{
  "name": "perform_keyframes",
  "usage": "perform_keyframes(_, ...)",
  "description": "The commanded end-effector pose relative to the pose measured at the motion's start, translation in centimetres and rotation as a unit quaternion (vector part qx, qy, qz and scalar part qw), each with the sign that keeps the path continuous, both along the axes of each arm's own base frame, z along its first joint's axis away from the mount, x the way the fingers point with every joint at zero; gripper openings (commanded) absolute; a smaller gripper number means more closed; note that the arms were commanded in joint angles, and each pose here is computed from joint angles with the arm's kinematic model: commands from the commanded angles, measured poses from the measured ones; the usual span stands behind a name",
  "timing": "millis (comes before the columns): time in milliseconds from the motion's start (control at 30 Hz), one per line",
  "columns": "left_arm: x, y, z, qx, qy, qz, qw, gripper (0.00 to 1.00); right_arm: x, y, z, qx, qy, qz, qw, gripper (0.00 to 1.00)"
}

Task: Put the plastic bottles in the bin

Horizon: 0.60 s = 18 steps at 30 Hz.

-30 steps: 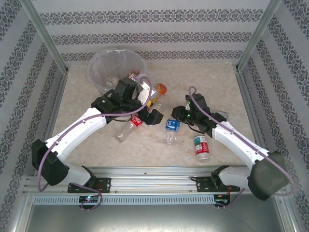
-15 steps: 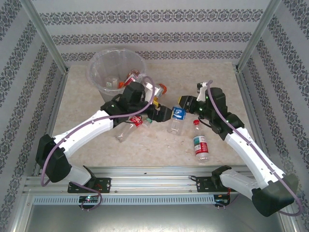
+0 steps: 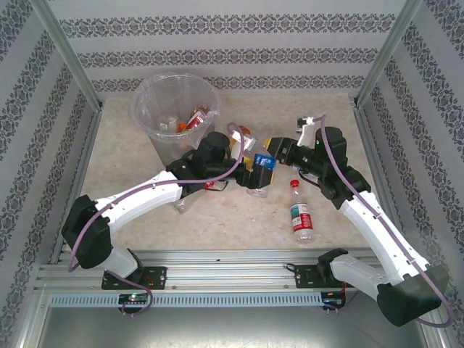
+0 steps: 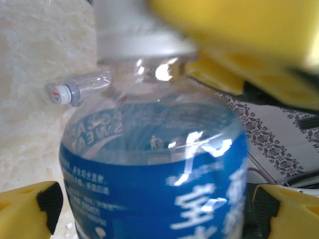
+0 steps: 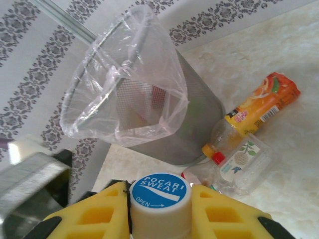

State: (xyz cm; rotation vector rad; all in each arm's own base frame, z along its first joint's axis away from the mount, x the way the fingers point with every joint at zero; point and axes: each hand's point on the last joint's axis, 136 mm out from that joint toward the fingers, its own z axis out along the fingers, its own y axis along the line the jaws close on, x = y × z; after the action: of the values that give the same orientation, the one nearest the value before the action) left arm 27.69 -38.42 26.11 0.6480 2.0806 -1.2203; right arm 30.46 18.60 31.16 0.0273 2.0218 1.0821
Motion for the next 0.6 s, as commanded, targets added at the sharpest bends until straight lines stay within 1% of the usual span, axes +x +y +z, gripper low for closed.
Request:
perform_keyframes(0, 0.2, -0.8, 1.7, -0.026, -0.019, 0.001, 0.999, 0.91, -0.6, 0.2, 3.3, 0.035, -0.038, 0.014, 0.999, 0.27)
perform_keyframes(33, 0.1, -0.8, 1.9, -0.028, -0.021, 0.001, 0.999, 0.89, -0.7, 0.2, 3.3, 0.036, -0.039, 0.015, 0.998, 0.27)
perform_keyframes(133, -0.1, -0.7, 2.5, -0.035, -0.024, -0.004, 0.999, 0.75, -0.7, 0.0, 3.3, 0.035, -0.039, 0.012, 0.999, 0.28)
perform_keyframes(167, -0.1, -0.6, 2.8, -0.036, -0.027, 0.000, 0.999, 0.70, -0.8, 0.0, 3.2, 0.036, -0.039, 0.012, 0.999, 0.30)
perform_keyframes(200, -0.1, -0.4, 3.0, -0.036, -0.029, 0.003, 0.999, 0.66, -0.9, 0.0, 3.2, 0.037, -0.038, 0.013, 0.999, 0.35)
perform_keyframes(267, 0.0, 0.0, 3.6, -0.035, -0.039, 0.012, 0.999, 0.61, -1.1, 0.0, 3.4, 0.041, -0.038, 0.014, 0.998, 0.48)
perform_keyframes(333, 0.1, 0.6, 4.2, -0.029, -0.048, 0.022, 0.998, 0.57, -1.5, -0.2, 3.7, 0.044, -0.044, 0.014, 0.998, 0.58)
perform_keyframes(467, 0.8, 3.1, 5.3, -0.004, -0.060, 0.060, 0.996, 0.56, -3.0, -0.8, 4.9, 0.046, -0.071, 0.022, 0.996, 0.77)
perform_keyframes(533, 1.0, 4.4, 6.3, 0.008, -0.072, 0.071, 0.995, 0.57, -4.0, -0.9, 5.4, 0.046, -0.090, 0.033, 0.994, 0.90)
perform_keyframes(567, 1.3, 5.3, 6.6, 0.025, -0.075, 0.082, 0.993, 0.57, -4.6, -0.9, 5.7, 0.046, -0.102, 0.041, 0.993, 0.97)
